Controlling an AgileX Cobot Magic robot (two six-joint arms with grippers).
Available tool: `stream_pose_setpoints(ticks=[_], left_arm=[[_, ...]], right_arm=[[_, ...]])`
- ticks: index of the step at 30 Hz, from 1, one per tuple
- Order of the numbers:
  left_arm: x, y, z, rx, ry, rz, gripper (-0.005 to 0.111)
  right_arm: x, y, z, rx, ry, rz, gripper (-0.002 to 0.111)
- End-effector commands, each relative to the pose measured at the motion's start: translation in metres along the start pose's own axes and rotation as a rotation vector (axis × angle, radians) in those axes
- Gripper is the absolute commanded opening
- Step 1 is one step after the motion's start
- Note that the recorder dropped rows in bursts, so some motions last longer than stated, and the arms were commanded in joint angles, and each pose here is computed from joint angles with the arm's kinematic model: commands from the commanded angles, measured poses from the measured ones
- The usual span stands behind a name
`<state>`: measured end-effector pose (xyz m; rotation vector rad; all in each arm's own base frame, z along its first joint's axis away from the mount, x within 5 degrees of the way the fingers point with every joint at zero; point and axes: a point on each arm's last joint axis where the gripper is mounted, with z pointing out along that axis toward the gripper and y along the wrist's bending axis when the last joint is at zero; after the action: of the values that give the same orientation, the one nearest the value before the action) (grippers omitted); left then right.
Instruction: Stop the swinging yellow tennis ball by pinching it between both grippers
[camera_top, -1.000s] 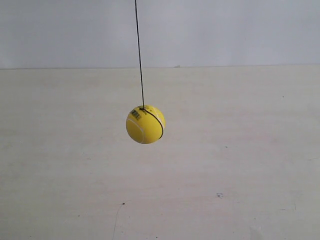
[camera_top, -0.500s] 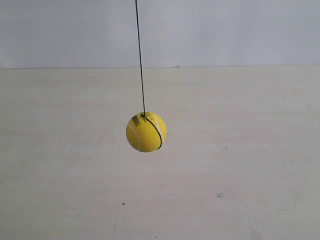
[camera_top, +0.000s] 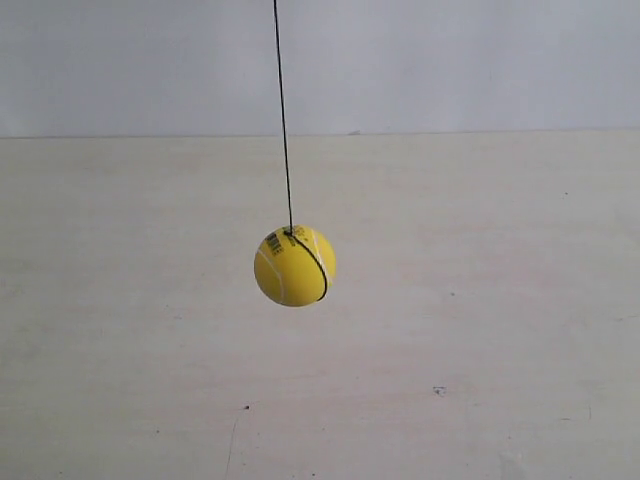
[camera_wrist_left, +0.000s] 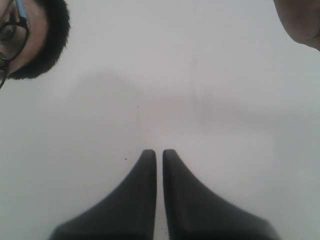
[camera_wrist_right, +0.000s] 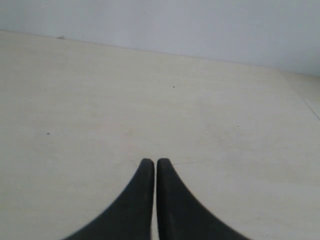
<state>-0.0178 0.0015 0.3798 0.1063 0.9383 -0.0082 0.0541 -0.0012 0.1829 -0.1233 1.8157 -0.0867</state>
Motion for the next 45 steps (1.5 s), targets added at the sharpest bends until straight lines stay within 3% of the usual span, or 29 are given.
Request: stream_pose_setpoints(ticks=[1, 17, 22, 26, 33, 42, 45], left_arm=[[0.001, 0.0, 0.0, -0.006, 0.003, -0.018, 0.005], [0.006, 0.0, 0.0, -0.005, 0.019, -0.03, 0.005], [0.047, 0.0, -0.001, -0.032, 0.194, 0.059, 0.005], [0.104, -0.007, -0.011, 0.015, 0.385, 0.145, 0.005], [0.18, -0.013, -0.04, -0.024, 0.627, 0.024, 0.005], [0.199, -0.015, -0.055, -0.008, 0.845, 0.037, 0.005], [0.2, -0.015, -0.056, -0.021, 0.858, -0.001, 0.005]], right_arm=[[-0.001, 0.0, 0.0, 0.003, -0.007, -0.014, 0.0], [-0.001, 0.0, 0.0, 0.003, -0.007, -0.014, 0.0], [-0.001, 0.0, 0.0, 0.003, -0.007, -0.014, 0.0], [-0.001, 0.0, 0.0, 0.003, -0.007, -0.014, 0.0], [-0.001, 0.0, 0.0, 0.003, -0.007, -0.014, 0.0], [-0.001, 0.0, 0.0, 0.003, -0.007, -0.014, 0.0], [-0.001, 0.0, 0.0, 0.003, -0.007, -0.014, 0.0]])
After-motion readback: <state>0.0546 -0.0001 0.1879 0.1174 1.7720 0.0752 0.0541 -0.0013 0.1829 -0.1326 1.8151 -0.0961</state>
